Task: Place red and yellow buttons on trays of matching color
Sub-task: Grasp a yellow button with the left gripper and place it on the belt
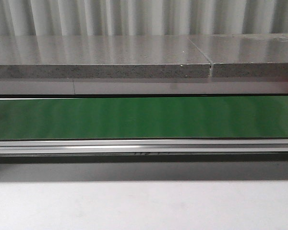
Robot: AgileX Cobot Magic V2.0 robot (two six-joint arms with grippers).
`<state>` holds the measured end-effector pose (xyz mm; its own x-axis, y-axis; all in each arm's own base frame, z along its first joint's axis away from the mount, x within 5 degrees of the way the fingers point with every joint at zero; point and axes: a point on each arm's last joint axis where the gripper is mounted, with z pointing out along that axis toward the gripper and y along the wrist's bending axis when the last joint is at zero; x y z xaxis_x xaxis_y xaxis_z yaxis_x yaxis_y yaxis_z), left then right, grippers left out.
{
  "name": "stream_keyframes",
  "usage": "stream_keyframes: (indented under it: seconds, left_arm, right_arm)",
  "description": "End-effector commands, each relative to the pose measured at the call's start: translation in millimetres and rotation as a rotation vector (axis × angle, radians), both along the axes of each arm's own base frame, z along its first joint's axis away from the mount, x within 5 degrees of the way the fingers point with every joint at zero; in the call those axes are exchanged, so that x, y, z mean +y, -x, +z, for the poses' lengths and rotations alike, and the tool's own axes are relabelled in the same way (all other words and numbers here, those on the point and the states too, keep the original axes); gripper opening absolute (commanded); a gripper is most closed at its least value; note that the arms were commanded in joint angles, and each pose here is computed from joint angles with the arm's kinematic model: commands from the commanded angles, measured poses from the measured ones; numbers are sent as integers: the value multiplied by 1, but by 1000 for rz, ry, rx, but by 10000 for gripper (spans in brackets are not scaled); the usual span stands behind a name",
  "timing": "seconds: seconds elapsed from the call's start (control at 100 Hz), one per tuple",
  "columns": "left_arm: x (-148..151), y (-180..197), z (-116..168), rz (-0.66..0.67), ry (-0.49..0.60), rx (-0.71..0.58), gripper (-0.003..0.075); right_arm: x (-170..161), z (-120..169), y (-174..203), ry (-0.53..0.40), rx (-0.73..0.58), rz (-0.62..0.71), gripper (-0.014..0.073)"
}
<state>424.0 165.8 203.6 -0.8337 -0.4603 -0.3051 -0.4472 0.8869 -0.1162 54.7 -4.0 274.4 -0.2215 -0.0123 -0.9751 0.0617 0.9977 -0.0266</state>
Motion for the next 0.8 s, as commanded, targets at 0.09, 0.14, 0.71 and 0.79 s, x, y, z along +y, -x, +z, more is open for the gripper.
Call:
stream_keyframes:
  seconds: [0.09,0.14,0.71,0.79]
  left_arm:
    - [1,-7,25,21,-24,-122,512]
    - [2,-8,24,21,-29,-127,511]
    - [1,-5,35,4,-44,-143,247]
    - [-1,-2,41,-6,-47,-144,240]
  right_arm:
    - [0,14,-1,10,-85,5,-88]
    - [0,14,-1,10,-85,5,-88]
    - [0,14,-1,10,-85,5,-88]
    - [0,14,-1,10,-85,5,-88]
